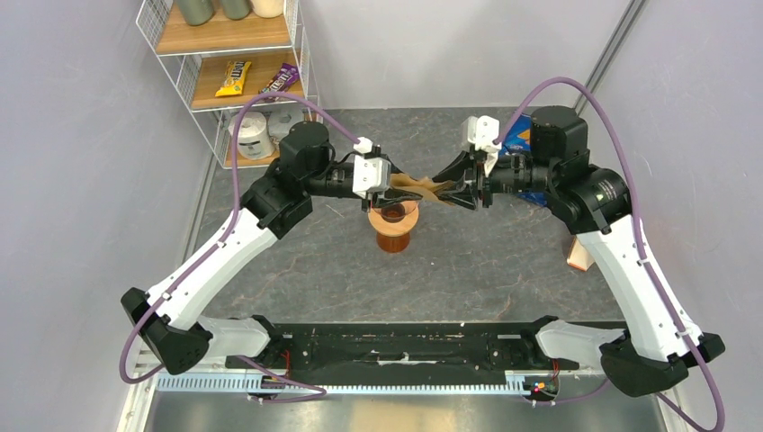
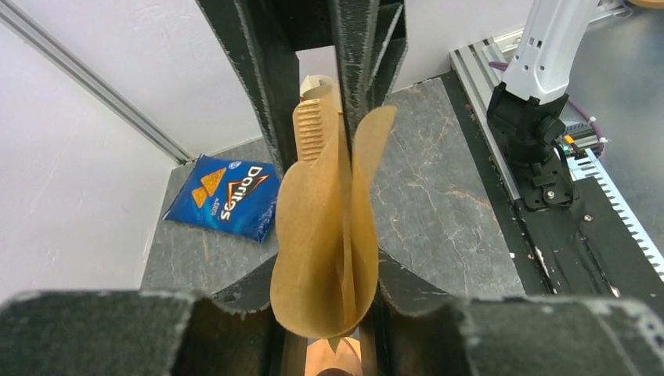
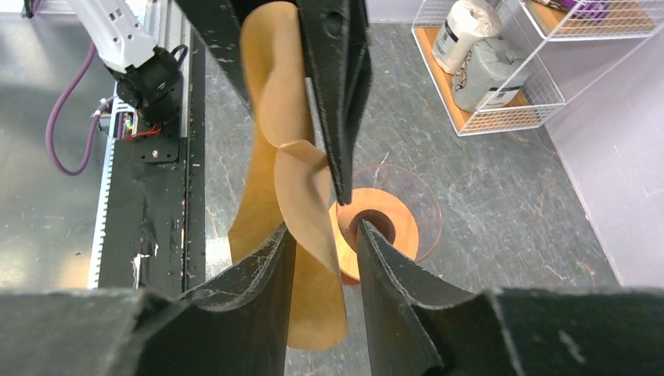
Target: Place the coffee filter in the dripper
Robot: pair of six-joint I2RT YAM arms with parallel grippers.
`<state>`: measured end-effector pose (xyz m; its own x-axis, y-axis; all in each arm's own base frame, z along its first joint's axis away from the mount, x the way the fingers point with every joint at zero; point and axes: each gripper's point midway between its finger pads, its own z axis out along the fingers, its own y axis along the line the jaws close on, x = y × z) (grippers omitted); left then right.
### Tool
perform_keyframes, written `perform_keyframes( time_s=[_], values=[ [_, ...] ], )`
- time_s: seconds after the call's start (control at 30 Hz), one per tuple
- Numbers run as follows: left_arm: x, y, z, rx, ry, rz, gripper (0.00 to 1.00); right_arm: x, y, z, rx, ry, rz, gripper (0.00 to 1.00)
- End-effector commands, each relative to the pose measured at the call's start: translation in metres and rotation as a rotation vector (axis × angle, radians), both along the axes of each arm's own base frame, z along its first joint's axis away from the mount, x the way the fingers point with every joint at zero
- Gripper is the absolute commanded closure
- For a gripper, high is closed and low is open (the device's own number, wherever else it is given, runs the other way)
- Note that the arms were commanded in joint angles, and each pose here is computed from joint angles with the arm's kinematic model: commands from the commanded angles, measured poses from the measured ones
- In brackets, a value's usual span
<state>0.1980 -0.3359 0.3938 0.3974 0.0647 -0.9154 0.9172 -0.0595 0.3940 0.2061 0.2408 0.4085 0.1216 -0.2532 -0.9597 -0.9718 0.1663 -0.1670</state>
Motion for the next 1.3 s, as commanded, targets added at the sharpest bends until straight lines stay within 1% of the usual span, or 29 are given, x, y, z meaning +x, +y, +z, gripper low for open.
perform_keyframes(
  time_s=[0.0, 0.07, 0.1, 0.13, 0.23, 0.27, 0.3, 0.33, 0.4, 0.47, 0.57, 0.7, 0.8, 0.93, 1.03, 1.17, 1.23, 1.27],
  values=[
    [-0.007, -0.003, 0.01, -0.004, 0.008, -0.048, 0.69, -0.01, 0.003, 0.012, -0.019, -0.103, 0.068, 0.59],
    [-0.006, -0.004, 0.007, 0.011, 0.018, -0.049, 0.7, -0.009, 0.004, 0.013, -0.02, -0.11, 0.067, 0.63],
    [-0.006, -0.004, 0.006, 0.016, 0.021, -0.049, 0.71, -0.009, 0.004, 0.013, -0.023, -0.113, 0.064, 0.67],
    [-0.006, -0.004, 0.005, 0.022, 0.025, -0.05, 0.71, -0.008, 0.004, 0.014, -0.024, -0.113, 0.061, 0.73],
    [-0.007, -0.003, 0.003, 0.036, 0.028, -0.052, 0.71, -0.006, 0.003, 0.014, -0.027, -0.103, 0.046, 0.96],
    [-0.006, -0.003, 0.003, 0.036, 0.025, -0.048, 0.68, -0.004, 0.003, 0.013, -0.028, -0.092, 0.033, 1.0],
    [-0.006, -0.002, 0.003, 0.035, 0.022, -0.038, 0.62, -0.001, 0.003, 0.013, -0.025, -0.077, 0.016, 1.0],
    [-0.004, -0.001, 0.003, 0.033, 0.027, -0.023, 0.54, 0.001, 0.003, 0.014, -0.023, -0.055, -0.003, 1.0],
    [-0.002, 0.002, 0.002, 0.032, 0.023, 0.005, 0.27, 0.001, 0.004, 0.015, -0.012, -0.021, -0.014, 1.0],
    [0.001, 0.007, -0.005, 0.036, 0.014, 0.035, 0.18, -0.002, 0.006, 0.019, 0.016, 0.01, -0.016, 1.0],
    [0.004, 0.013, -0.015, 0.044, 0.017, 0.053, 0.17, -0.009, 0.007, 0.022, 0.049, 0.039, -0.009, 1.0],
    [0.009, 0.017, -0.026, 0.042, 0.024, 0.069, 0.16, -0.017, 0.006, 0.027, 0.081, 0.04, 0.002, 1.0],
    [0.01, 0.018, -0.028, 0.038, 0.014, 0.065, 0.18, -0.02, 0.006, 0.029, 0.091, 0.048, 0.01, 1.0],
    [0.008, 0.014, -0.022, 0.027, 0.014, 0.041, 0.22, -0.019, 0.006, 0.029, 0.091, 0.057, 0.005, 1.0],
    [0.013, 0.014, -0.016, 0.007, -0.011, 0.063, 0.25, -0.015, 0.007, 0.03, 0.103, 0.11, -0.031, 1.0],
    [0.021, 0.018, -0.008, -0.033, -0.053, 0.132, 0.23, -0.004, 0.008, 0.034, 0.14, 0.23, -0.113, 1.0],
    [0.023, 0.021, -0.01, -0.044, -0.107, 0.151, 0.15, 0.003, 0.008, 0.038, 0.167, 0.263, -0.143, 1.0],
    [0.026, 0.023, -0.01, -0.049, -0.134, 0.169, 0.13, 0.006, 0.007, 0.041, 0.191, 0.31, -0.166, 1.0]
  ],
)
